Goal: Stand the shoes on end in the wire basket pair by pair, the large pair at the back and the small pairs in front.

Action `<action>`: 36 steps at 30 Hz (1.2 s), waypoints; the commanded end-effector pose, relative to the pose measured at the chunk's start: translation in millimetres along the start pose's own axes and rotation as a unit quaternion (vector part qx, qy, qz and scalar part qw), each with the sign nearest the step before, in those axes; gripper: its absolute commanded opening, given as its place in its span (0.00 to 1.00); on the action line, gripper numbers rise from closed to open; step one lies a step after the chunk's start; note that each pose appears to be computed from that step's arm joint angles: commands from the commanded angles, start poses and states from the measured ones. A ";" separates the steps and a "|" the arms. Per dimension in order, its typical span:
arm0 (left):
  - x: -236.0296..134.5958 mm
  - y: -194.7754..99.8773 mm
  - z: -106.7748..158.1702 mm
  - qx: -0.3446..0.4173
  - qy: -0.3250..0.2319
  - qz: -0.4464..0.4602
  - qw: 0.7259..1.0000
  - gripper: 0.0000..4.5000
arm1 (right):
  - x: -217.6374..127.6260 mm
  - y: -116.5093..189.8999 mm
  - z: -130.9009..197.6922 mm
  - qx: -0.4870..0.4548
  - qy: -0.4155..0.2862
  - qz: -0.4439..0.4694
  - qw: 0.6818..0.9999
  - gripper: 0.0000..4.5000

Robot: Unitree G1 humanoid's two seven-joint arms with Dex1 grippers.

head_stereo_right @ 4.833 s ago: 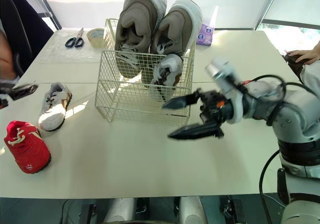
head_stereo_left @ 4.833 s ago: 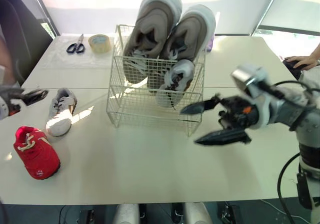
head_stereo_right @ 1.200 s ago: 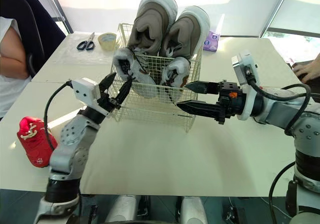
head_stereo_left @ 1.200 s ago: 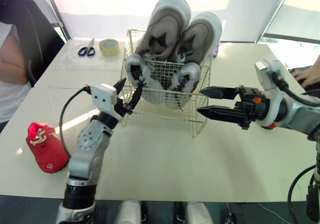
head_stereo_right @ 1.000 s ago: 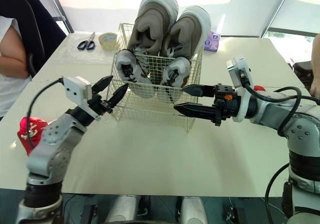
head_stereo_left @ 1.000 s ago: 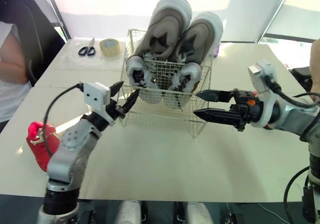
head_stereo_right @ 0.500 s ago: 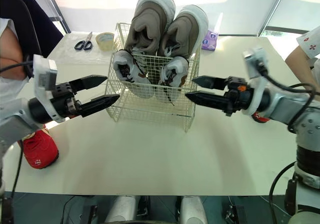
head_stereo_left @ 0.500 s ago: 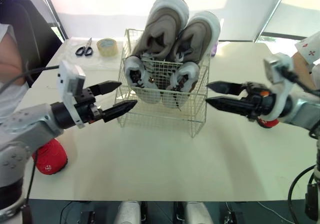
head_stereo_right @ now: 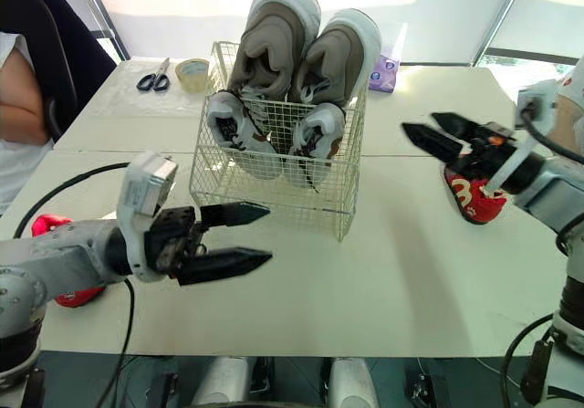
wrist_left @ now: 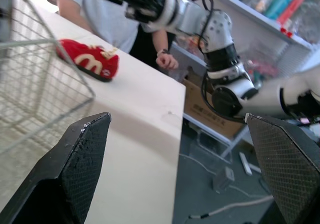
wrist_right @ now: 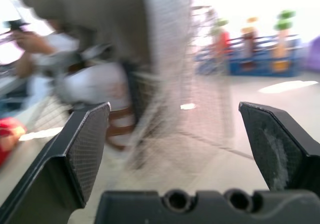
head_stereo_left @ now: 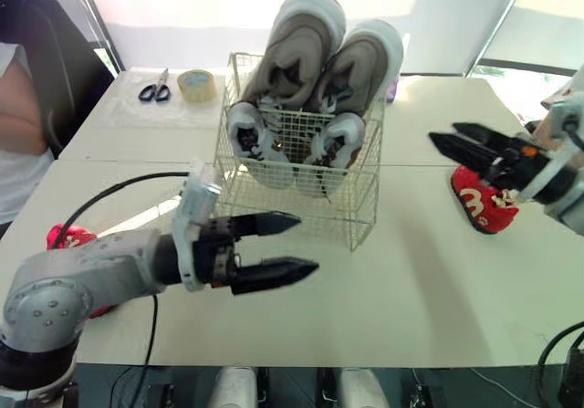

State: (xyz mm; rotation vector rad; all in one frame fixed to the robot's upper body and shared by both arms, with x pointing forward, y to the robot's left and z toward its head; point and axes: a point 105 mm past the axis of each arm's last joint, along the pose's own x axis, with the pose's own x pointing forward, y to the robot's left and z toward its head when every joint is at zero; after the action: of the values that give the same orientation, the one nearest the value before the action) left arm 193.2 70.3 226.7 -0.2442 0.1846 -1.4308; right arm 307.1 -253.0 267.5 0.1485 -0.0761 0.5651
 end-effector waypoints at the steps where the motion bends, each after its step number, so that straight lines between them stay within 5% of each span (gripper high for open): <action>1: 7.3 -9.4 -6.6 0.040 0.026 -0.018 0.999 0.99 | -36.3 -32.4 13.0 -0.070 -0.037 -0.126 0.989 1.00; 8: 11.6 -3.8 -15.6 0.070 0.049 -0.022 0.996 0.99 | -90.1 -54.8 -26.1 -0.086 -0.005 -0.259 0.962 1.00; 14: 5.3 -9.3 -15.4 0.055 0.058 -0.041 0.996 0.99 | -105.4 -52.3 -69.9 -0.065 0.046 -0.271 0.959 1.00; 22: -7.1 -12.4 -18.1 0.072 0.091 -0.011 0.993 0.99 | -95.1 -67.6 -142.4 -0.020 0.065 -0.308 0.949 1.00; 35: -11.7 -1.1 -20.8 0.072 0.088 0.037 0.993 0.99 | -46.7 -121.8 -165.4 -0.061 0.033 -0.357 0.932 1.00; 36: -12.0 -0.4 -20.8 0.073 0.088 0.040 0.993 1.00 | -43.2 -123.0 -165.9 -0.062 0.032 -0.354 0.933 0.94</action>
State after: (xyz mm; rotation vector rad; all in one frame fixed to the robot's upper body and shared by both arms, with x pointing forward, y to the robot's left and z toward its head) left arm 186.2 81.1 200.7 -0.0172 0.2725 -1.3857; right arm 339.0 -350.9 80.0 0.0516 0.0307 -0.1673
